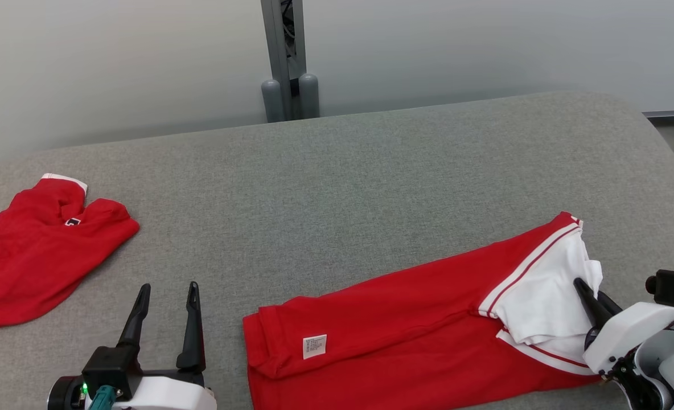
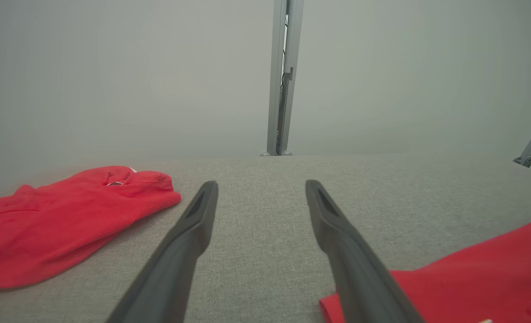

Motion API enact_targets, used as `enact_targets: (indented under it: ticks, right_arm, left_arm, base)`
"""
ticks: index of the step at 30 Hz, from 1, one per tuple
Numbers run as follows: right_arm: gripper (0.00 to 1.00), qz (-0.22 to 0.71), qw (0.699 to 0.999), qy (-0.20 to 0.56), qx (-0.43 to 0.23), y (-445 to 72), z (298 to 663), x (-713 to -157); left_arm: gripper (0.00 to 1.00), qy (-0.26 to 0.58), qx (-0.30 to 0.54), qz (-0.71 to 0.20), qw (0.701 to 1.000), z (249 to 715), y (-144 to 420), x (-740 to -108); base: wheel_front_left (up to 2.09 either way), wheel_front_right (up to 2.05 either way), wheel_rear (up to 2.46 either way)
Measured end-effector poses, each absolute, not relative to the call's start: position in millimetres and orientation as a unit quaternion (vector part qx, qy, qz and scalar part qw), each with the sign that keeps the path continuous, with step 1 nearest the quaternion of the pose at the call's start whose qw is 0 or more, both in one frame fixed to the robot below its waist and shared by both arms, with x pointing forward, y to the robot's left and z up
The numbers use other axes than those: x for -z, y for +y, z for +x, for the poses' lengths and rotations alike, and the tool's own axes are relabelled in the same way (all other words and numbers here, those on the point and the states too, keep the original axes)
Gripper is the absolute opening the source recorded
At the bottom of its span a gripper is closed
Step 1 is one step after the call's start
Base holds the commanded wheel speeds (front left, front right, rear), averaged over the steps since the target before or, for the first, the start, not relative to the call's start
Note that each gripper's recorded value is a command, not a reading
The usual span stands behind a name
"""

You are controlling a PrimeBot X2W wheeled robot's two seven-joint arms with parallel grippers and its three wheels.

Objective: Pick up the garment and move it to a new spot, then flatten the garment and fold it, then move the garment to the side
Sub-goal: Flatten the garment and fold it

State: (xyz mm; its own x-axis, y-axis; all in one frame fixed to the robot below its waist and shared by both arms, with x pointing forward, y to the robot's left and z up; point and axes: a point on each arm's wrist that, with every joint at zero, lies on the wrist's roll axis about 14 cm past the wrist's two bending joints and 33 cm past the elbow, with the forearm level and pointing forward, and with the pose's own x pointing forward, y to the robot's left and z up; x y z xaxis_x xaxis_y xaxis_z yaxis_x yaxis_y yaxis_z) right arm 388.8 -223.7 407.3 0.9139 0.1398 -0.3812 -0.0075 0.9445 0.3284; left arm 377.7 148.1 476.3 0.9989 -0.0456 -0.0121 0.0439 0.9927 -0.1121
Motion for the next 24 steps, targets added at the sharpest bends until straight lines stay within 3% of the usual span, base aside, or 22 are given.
enact_targets:
  ticks: [11,24]
  right_arm:
    - [0.0,0.272,0.938,0.192,-0.101,-171.7,387.6,-447.2]
    - [0.0,0.392,0.867,0.199,-0.232,-56.8,363.4,-488.7]
  left_arm:
    - [1.0,-0.001,0.036,-0.064,0.997,374.8,135.0,-483.6]
    - [1.0,-0.005,0.029,-0.069,0.997,369.1,137.4,-486.6]
  base:
    - [0.0,0.0,0.0]
    - [0.0,0.0,0.0]
